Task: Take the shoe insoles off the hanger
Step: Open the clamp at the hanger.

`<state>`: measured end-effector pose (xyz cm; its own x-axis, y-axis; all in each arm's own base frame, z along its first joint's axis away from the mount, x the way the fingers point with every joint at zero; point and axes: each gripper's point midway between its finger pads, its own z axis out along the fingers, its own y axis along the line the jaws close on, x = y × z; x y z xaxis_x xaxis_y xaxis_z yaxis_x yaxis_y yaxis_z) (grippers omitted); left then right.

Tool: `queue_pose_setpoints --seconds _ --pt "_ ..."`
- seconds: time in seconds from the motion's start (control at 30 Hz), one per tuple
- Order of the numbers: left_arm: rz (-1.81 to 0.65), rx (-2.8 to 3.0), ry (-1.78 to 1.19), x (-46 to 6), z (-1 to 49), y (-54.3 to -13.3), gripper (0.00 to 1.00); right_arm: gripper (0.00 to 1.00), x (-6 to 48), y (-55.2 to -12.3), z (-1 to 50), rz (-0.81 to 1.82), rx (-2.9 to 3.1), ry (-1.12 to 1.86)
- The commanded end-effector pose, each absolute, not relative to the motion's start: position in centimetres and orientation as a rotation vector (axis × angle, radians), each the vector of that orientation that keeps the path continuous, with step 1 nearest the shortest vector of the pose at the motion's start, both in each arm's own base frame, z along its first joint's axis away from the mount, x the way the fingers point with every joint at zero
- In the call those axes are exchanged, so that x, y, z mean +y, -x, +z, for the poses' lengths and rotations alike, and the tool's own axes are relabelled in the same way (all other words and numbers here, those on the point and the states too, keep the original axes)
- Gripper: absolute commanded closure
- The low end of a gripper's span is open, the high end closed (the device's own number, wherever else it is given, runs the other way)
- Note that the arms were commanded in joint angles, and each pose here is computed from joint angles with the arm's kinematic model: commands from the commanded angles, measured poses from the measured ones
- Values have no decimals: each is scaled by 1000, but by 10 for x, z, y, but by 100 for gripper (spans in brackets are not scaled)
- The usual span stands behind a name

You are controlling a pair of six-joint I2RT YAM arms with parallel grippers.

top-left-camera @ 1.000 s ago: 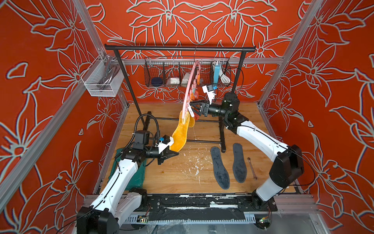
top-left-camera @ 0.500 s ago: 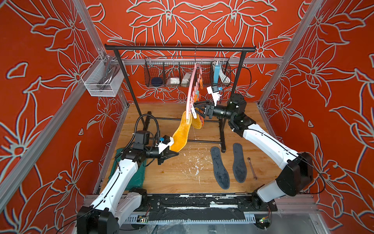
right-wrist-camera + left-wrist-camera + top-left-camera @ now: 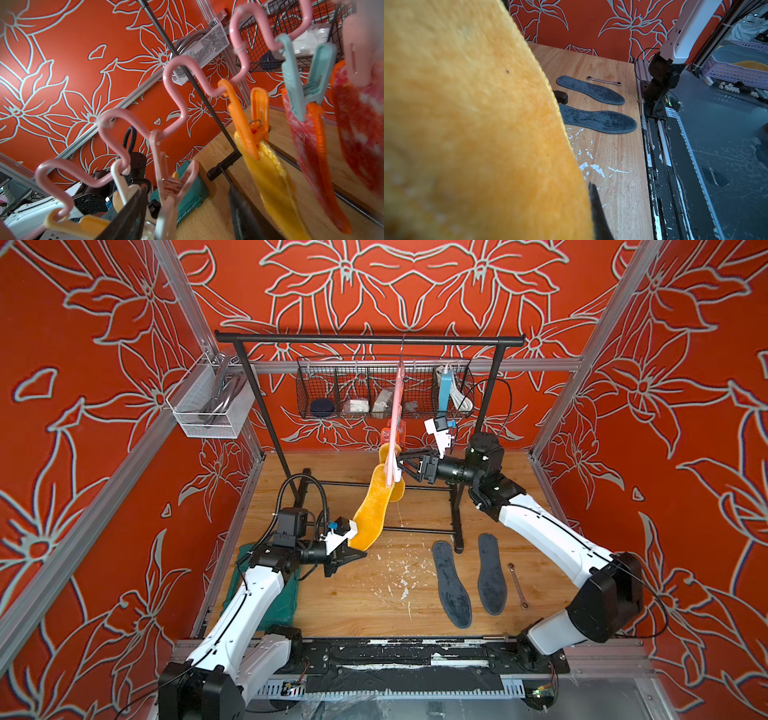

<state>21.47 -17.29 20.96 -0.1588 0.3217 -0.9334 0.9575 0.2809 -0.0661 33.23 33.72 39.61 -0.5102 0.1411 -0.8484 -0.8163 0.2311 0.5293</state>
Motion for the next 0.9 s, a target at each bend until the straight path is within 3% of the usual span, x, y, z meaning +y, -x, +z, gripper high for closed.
queue_pose_setpoints --seconds 0.0,0.57,0.87 --pt "-913 1686 -1194 -174 201 -212 100 32 330 -319 418 1417 1555 675" --pt "-910 1675 -1203 -175 203 -212 100 30 352 -345 419 1486 1560 663" --pt "-907 1678 -1206 -175 201 -212 100 46 359 -348 421 1496 1561 664"
